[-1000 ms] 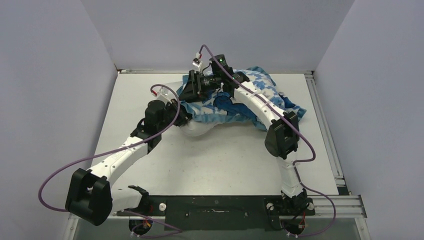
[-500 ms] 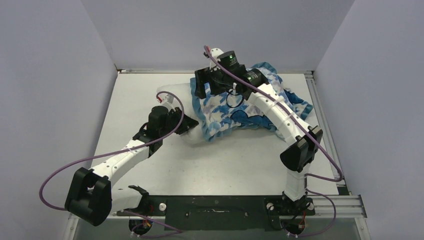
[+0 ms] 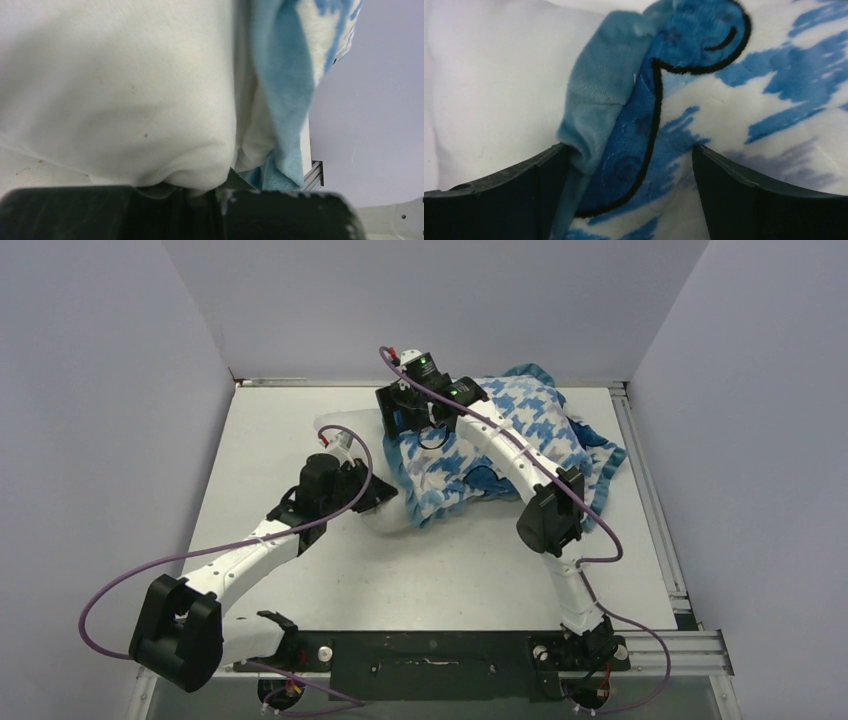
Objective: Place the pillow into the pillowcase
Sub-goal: Stuff the pillow into the pillowcase.
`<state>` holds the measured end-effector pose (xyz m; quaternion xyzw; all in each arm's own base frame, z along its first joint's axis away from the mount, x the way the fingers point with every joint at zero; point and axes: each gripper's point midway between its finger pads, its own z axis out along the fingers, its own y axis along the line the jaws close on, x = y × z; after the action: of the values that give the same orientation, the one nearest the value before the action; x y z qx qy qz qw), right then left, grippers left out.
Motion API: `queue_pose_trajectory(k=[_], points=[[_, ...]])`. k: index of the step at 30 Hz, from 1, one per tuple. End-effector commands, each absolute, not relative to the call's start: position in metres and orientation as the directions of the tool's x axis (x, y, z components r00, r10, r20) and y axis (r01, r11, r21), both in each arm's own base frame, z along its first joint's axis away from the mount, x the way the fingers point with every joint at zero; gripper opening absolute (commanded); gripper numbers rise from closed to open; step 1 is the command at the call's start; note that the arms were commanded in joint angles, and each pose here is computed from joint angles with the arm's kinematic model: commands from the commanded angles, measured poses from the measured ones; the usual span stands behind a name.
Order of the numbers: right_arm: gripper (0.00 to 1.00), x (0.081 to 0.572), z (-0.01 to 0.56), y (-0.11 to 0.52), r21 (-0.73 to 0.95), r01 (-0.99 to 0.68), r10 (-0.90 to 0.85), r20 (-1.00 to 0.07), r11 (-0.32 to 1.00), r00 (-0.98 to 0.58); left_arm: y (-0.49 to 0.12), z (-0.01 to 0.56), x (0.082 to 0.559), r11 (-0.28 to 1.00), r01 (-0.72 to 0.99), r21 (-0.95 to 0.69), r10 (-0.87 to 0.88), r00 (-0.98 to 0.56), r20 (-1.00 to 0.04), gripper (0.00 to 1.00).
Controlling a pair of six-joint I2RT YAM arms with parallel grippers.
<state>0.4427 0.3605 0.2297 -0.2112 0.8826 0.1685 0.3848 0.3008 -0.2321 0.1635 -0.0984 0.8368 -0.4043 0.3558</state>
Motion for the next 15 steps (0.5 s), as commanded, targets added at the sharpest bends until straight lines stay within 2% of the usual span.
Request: queue_pose_trajectory(k=[1, 3, 6, 10, 15], points=[[0.67, 0.429, 0.227, 0.378, 0.179, -0.552, -0.266, -0.729, 0.815, -0.631, -0.24, 0.179, 0.294, 0.644, 0.201, -0.739, -0.409, -0.726, -0.553, 0.0], [0.37, 0.423, 0.246, 0.388, 0.23, -0.59, -0.244, -0.752, 0.774, -0.612, -0.239, 0.18, 0.295, 0.651, 0.203, -0.731, -0.404, -0.722, -0.561, 0.0], [0.07, 0.404, 0.278, 0.4, 0.324, -0.648, -0.201, -0.774, 0.689, -0.601, -0.239, 0.179, 0.295, 0.657, 0.205, -0.726, -0.402, -0.719, -0.567, 0.0], [0.05, 0.374, 0.301, 0.411, 0.444, -0.697, -0.169, -0.764, 0.563, -0.623, -0.24, 0.181, 0.297, 0.656, 0.21, -0.725, -0.401, -0.717, -0.57, 0.0], [0.05, 0.327, 0.345, 0.44, 0.597, -0.759, -0.122, -0.759, 0.261, -0.639, -0.246, 0.2, 0.304, 0.634, 0.251, -0.731, -0.41, -0.693, -0.593, 0.0]])
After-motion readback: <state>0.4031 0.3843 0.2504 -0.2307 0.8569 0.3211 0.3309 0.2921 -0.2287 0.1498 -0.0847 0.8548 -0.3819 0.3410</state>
